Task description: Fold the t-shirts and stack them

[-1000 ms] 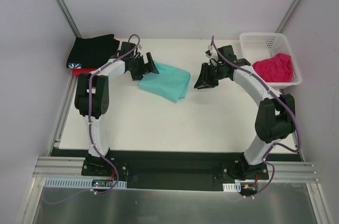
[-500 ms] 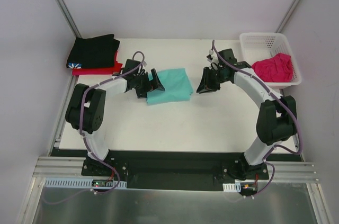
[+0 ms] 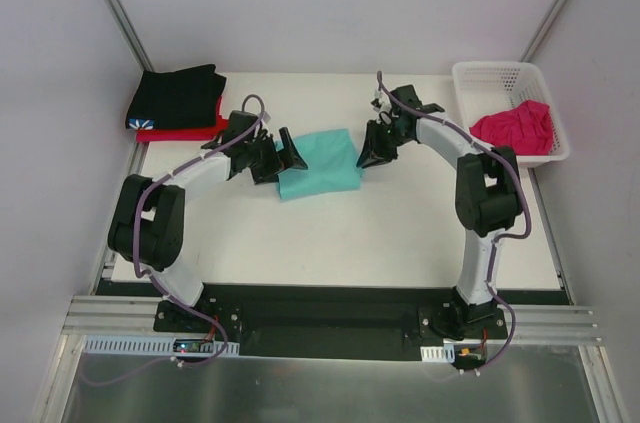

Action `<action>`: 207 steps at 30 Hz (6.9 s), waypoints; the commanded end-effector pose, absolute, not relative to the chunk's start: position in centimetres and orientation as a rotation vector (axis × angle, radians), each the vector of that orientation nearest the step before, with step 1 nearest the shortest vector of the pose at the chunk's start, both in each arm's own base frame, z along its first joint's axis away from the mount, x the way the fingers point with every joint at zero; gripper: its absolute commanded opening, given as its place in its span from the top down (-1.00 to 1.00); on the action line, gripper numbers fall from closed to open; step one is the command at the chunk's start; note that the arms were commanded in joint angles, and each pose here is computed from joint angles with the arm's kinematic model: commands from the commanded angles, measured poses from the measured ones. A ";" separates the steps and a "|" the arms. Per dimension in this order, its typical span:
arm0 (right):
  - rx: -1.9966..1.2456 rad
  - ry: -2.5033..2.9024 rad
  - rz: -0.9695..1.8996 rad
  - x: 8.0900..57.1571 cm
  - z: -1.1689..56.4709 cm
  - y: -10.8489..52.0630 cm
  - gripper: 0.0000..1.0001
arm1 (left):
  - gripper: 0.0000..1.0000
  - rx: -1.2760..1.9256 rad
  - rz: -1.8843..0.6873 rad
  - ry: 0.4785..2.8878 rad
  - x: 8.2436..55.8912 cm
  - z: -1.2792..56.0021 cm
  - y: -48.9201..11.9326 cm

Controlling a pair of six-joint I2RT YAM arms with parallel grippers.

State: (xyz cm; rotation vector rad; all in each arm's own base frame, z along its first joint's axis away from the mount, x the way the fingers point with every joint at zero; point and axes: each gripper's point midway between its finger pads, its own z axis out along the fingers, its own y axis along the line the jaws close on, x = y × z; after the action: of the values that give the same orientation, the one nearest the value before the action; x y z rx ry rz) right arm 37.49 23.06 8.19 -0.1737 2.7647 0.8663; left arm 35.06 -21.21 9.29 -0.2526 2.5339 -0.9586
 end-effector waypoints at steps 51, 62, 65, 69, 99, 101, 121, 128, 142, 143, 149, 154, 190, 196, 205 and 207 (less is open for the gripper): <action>-0.251 2.900 0.840 34.7 2.1 26.3 0.98 | -0.96 -0.259 -0.815 2.421 42.8 15.6 -18.2; -0.245 2.902 0.836 34.5 2.2 26.0 0.98 | -0.82 -0.256 -1.004 2.426 44.9 16.1 -22.9; -0.243 2.903 0.837 34.6 2.2 25.9 0.98 | -0.81 -0.259 -1.020 2.442 44.6 15.0 -23.8; -0.235 2.911 0.839 34.8 1.8 25.9 0.98 | -0.80 -0.284 -1.055 2.457 44.2 13.7 -24.4; -0.272 2.845 0.890 35.5 6.2 25.8 0.98 | -0.71 -0.344 -0.819 2.359 45.6 13.9 -16.7; -0.276 2.839 0.889 35.5 7.0 26.0 0.98 | -0.72 -0.337 -0.824 2.357 44.4 14.9 -16.7; -0.136 2.705 0.452 47.0 9.6 19.4 0.98 | -0.25 -0.528 -0.364 2.541 33.2 9.1 -13.6; -0.141 2.728 0.273 49.6 7.9 16.2 0.98 | 0.01 -0.593 -0.114 2.549 34.7 8.7 -9.8; -0.163 2.777 0.357 48.4 5.2 18.8 0.98 | 0.63 -0.643 -0.248 2.669 37.2 4.9 -13.0; -0.166 2.774 0.374 48.4 5.3 19.1 0.98 | 0.63 -0.646 -0.246 2.675 37.1 4.7 -13.0; -0.194 2.765 0.406 49.1 5.0 20.5 0.98 | 0.66 -0.638 -0.228 2.694 36.8 3.2 -12.9; -0.200 2.746 0.416 50.0 4.9 21.0 0.98 | 0.67 -0.633 -0.232 2.709 37.2 2.4 -13.2; -0.241 2.727 0.693 47.6 5.2 30.5 0.98 | 0.85 -0.538 -0.352 2.731 42.6 0.3 -18.5; -0.271 2.718 0.699 47.0 5.8 31.8 0.98 | 0.91 -0.511 -0.364 2.725 42.7 0.8 -18.9; -0.294 2.733 0.601 46.2 7.1 28.4 0.92 | 0.92 -0.433 -0.375 2.682 40.4 5.2 -17.8; -0.292 2.732 0.582 46.2 7.7 27.8 0.87 | 0.92 -0.421 -0.374 2.655 39.9 6.9 -17.4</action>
State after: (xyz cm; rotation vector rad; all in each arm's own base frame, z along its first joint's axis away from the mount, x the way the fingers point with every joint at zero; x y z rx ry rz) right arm 46.15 29.47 3.26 -0.2796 2.7863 0.6141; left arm 41.60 -17.53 2.55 -0.5079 2.6908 -0.3607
